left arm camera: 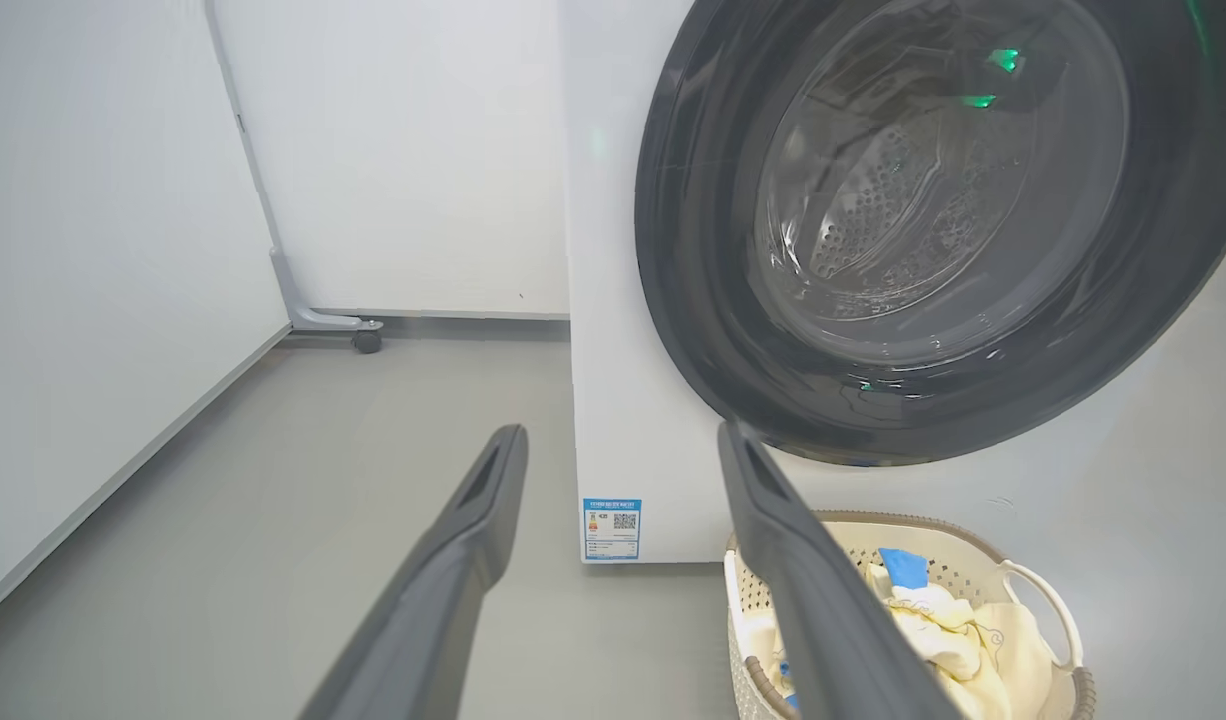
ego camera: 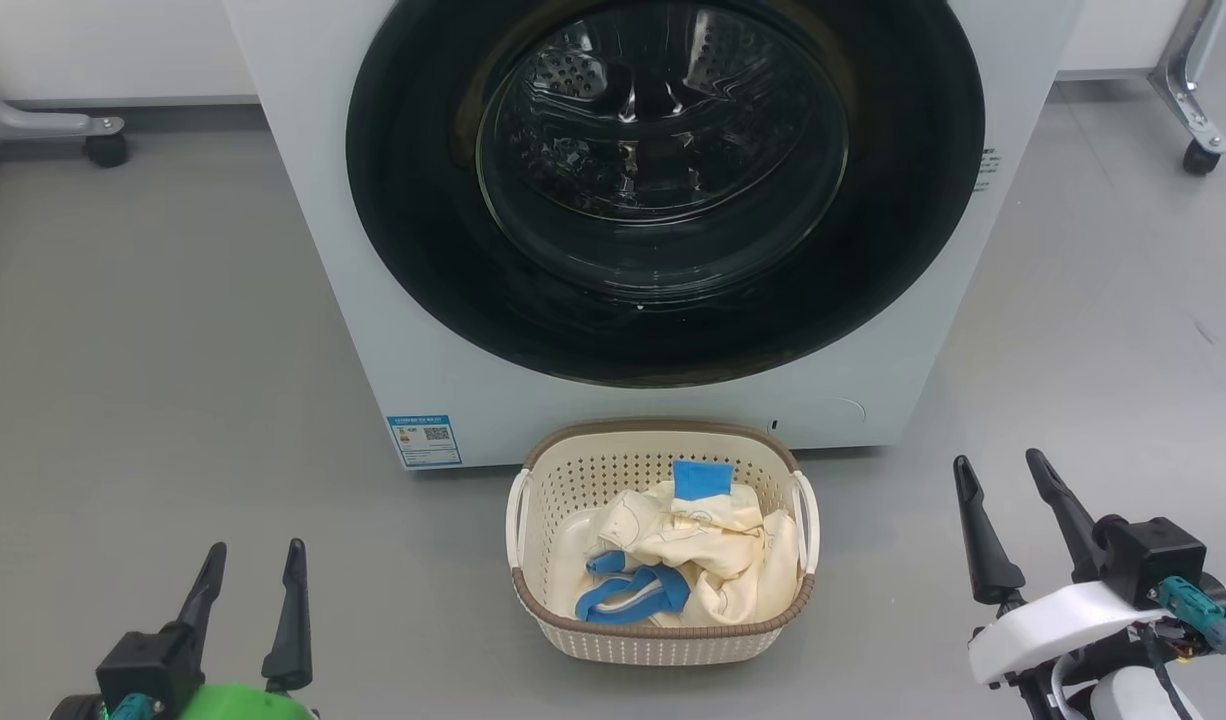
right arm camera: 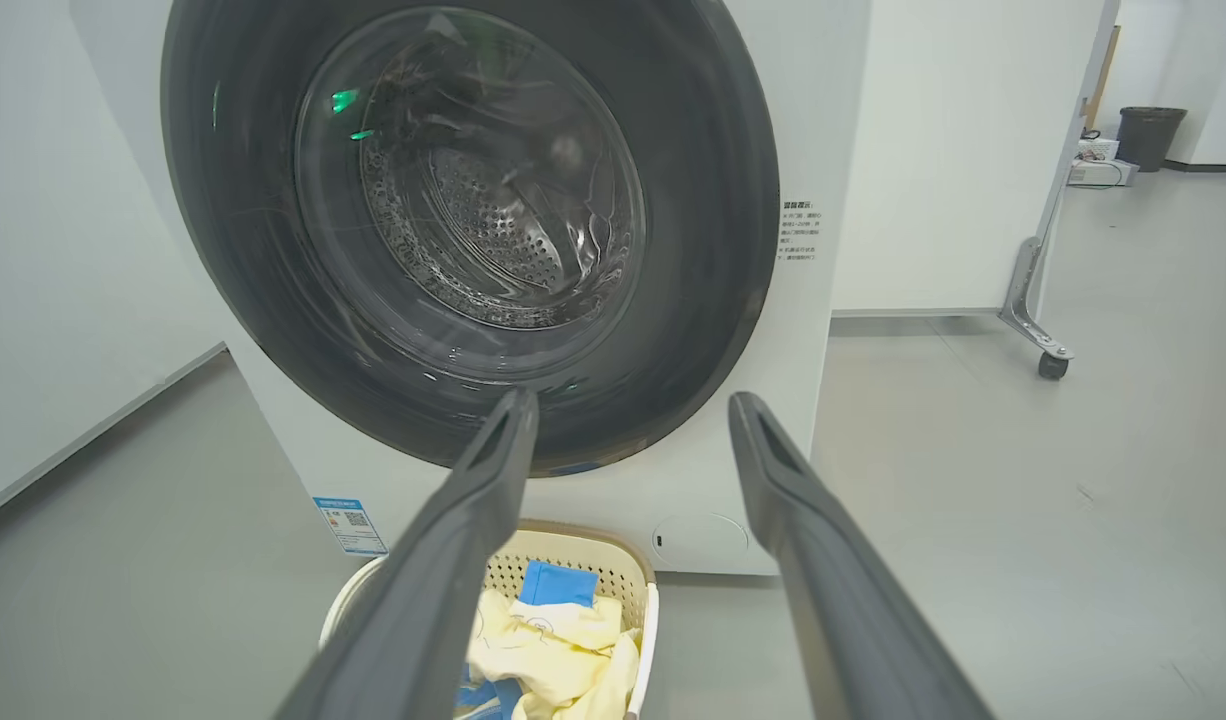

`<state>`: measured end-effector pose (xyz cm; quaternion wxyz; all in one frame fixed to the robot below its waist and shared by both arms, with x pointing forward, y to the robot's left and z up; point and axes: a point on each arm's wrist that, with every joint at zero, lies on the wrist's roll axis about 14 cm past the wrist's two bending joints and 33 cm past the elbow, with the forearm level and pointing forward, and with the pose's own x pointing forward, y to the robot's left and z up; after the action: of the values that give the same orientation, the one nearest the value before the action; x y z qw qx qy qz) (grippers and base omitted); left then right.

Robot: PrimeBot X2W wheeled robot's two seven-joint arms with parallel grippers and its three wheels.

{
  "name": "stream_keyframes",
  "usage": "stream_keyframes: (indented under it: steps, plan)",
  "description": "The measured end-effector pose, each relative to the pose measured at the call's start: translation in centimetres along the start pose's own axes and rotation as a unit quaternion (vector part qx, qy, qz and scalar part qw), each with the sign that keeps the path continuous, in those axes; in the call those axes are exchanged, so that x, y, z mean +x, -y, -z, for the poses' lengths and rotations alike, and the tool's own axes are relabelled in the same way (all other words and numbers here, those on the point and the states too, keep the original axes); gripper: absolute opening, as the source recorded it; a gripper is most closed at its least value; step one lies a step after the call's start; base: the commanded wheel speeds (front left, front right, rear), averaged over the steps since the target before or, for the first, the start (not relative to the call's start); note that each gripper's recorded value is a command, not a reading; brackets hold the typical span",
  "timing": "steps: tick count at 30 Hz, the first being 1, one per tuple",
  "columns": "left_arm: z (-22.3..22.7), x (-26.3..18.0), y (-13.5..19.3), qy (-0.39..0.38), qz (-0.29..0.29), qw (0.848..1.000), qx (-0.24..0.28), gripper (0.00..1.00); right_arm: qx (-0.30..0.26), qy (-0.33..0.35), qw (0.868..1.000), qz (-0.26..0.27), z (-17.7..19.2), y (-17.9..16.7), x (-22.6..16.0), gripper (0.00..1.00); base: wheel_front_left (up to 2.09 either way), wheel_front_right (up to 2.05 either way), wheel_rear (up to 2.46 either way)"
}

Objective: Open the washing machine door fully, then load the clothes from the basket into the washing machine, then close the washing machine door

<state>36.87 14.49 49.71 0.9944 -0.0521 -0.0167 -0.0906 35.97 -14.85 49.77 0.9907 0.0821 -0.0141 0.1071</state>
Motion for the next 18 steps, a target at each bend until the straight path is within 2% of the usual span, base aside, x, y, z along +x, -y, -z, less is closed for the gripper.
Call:
stream_keyframes:
  steps: [18]
  plan:
    - [-0.1,0.1,-0.3,0.005,-0.012,1.0,-0.008,1.0,0.003,-0.018,0.999,0.033,1.2,1.8,-0.9,1.0,0.0,0.0,0.0]
